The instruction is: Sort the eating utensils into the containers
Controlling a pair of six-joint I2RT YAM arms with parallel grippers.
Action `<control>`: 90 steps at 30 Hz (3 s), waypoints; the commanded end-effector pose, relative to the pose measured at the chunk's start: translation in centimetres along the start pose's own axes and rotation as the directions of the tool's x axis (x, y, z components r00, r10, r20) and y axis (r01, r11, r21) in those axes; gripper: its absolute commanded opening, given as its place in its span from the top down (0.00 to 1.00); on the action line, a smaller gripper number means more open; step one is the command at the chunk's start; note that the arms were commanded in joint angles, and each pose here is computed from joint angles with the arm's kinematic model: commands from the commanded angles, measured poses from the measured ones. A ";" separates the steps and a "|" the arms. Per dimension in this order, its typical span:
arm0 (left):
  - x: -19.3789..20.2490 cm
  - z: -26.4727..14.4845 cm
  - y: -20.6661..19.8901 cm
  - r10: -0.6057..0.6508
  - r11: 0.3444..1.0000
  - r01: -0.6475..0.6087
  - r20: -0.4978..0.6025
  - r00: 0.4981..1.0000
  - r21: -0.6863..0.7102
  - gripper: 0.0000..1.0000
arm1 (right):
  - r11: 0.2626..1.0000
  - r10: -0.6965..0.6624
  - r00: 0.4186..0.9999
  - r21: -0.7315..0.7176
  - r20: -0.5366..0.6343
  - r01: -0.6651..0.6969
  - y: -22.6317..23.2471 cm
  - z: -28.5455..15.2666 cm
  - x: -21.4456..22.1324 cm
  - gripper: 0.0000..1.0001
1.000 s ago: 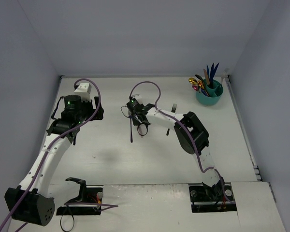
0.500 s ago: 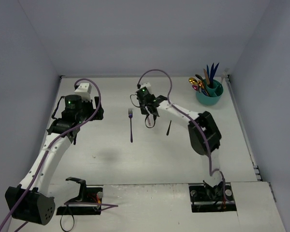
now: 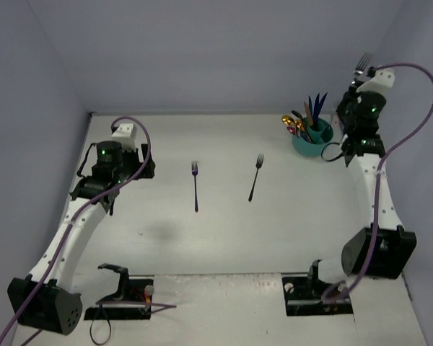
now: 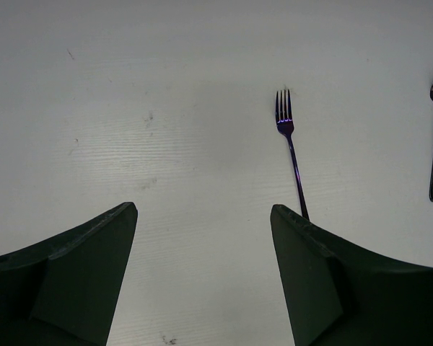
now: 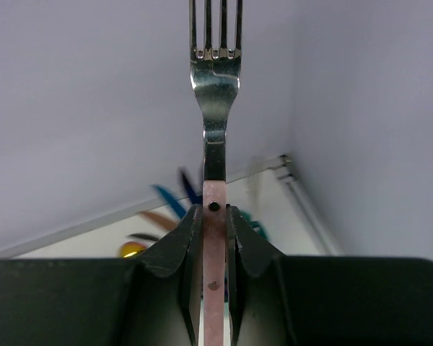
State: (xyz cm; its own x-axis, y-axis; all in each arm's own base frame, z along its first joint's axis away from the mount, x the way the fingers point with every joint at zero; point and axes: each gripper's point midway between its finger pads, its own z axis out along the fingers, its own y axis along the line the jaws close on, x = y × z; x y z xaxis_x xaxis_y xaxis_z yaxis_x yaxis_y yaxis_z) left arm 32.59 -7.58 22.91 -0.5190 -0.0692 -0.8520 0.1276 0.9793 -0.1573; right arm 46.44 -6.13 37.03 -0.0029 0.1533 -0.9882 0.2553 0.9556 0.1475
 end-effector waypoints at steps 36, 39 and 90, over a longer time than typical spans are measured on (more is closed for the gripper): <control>-1.4 1.3 -0.4 -0.012 1.000 0.011 0.023 1.000 0.021 0.28 | 0.982 0.016 0.999 -0.188 0.049 -0.007 -6.2 15.4 15.2 1.00; -1.5 1.1 -0.5 -0.010 1.000 0.010 0.031 0.999 0.022 0.28 | 0.984 0.018 0.999 -0.177 0.039 -0.011 -6.4 14.9 15.9 1.00; -2.1 0.1 -1.2 -0.031 0.998 0.027 0.060 0.998 0.062 0.28 | 0.999 -0.041 0.776 -0.006 -0.629 0.047 12.1 -12.2 27.4 0.42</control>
State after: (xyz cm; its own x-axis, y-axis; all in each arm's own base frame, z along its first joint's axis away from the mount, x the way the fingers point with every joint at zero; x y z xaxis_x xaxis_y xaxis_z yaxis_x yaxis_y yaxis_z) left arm 32.80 -8.67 22.09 -0.5509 -0.0879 -0.8299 0.1529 0.9670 -0.2040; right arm 37.64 12.56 14.69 -0.6069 0.1797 -0.7742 0.1500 0.9825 0.1106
